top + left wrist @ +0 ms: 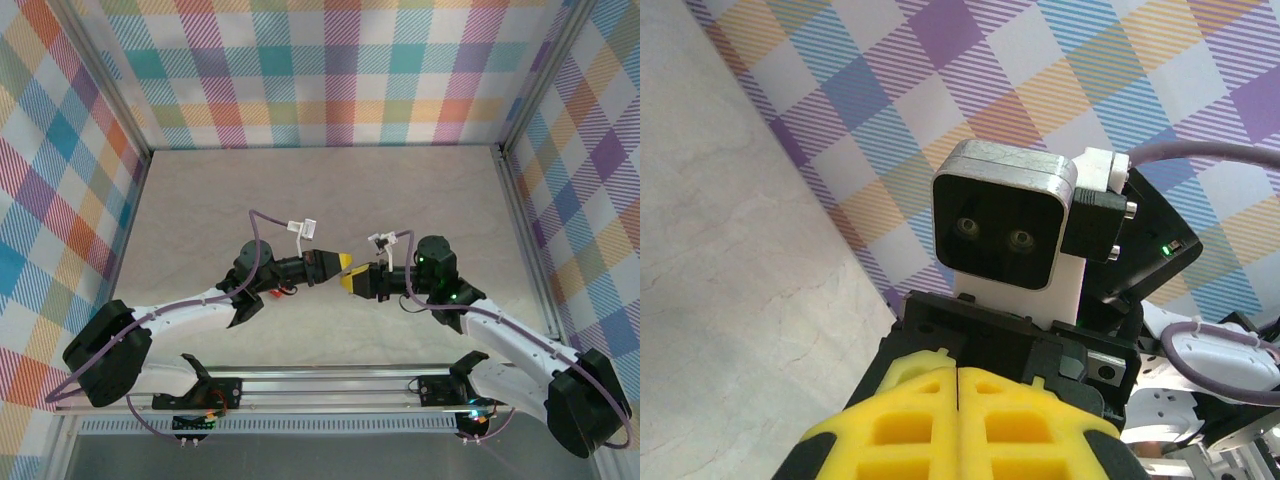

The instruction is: Lock with the key

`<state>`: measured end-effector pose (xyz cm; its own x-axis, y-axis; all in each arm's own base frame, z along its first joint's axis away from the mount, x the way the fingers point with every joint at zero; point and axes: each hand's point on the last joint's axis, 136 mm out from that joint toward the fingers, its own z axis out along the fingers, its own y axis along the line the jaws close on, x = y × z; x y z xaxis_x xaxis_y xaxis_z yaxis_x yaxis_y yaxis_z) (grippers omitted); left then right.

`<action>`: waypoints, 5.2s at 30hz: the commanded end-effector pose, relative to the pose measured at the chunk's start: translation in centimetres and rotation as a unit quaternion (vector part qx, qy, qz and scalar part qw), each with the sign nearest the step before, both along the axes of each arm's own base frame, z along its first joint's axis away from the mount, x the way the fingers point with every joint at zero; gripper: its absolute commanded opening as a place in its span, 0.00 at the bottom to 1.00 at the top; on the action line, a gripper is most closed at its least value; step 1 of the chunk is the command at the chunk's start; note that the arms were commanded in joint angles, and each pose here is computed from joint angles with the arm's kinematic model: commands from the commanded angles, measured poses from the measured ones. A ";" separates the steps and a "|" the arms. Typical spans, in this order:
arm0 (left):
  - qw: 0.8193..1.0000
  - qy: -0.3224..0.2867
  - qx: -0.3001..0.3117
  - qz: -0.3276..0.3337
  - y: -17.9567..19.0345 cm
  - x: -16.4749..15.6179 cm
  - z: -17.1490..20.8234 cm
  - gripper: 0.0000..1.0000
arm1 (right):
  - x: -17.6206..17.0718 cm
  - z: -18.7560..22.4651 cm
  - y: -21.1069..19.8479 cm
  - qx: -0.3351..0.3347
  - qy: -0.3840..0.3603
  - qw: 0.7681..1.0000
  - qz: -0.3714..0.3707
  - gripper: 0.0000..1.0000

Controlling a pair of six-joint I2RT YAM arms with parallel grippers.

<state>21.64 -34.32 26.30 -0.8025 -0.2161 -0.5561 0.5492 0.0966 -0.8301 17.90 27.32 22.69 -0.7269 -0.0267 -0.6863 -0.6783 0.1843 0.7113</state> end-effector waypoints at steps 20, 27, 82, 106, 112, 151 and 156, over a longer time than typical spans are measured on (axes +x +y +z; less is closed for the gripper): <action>1.000 -0.030 0.009 -0.001 0.4 -0.6 0.5 0.00 | -0.3 0.7 -0.8 0.010 -0.015 1.000 -0.012 0.32; 0.999 -0.036 0.002 -0.003 0.4 -0.8 1.1 0.00 | 0.1 -0.4 -0.9 0.000 -0.007 1.000 -0.025 0.51; 0.997 -0.043 -0.062 -0.032 0.3 -1.7 3.9 0.00 | 1.2 -1.9 0.0 0.008 0.046 0.999 -0.023 0.21; 0.996 0.004 0.057 0.074 1.7 1.4 -1.1 0.00 | 1.8 -2.4 -1.9 -0.040 0.019 0.995 -0.091 0.47; 0.992 0.016 0.082 0.100 2.1 2.2 -2.1 0.00 | 1.6 -2.7 -1.6 -0.031 0.022 0.996 -0.082 0.53; 0.983 0.038 0.138 0.113 2.2 2.6 -4.7 0.00 | 1.7 -3.9 2.7 -0.069 0.009 0.996 -0.050 0.32; 0.981 0.034 0.149 0.119 2.4 2.8 -4.7 0.00 | 1.4 -4.5 2.7 -0.079 0.010 0.996 -0.046 0.31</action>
<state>24.11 -31.52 19.79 -0.8137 -0.2337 -0.5323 0.3868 0.4658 -0.7959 19.18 29.62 17.45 -0.7689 -0.0553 -0.6370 -0.6102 0.3608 0.7053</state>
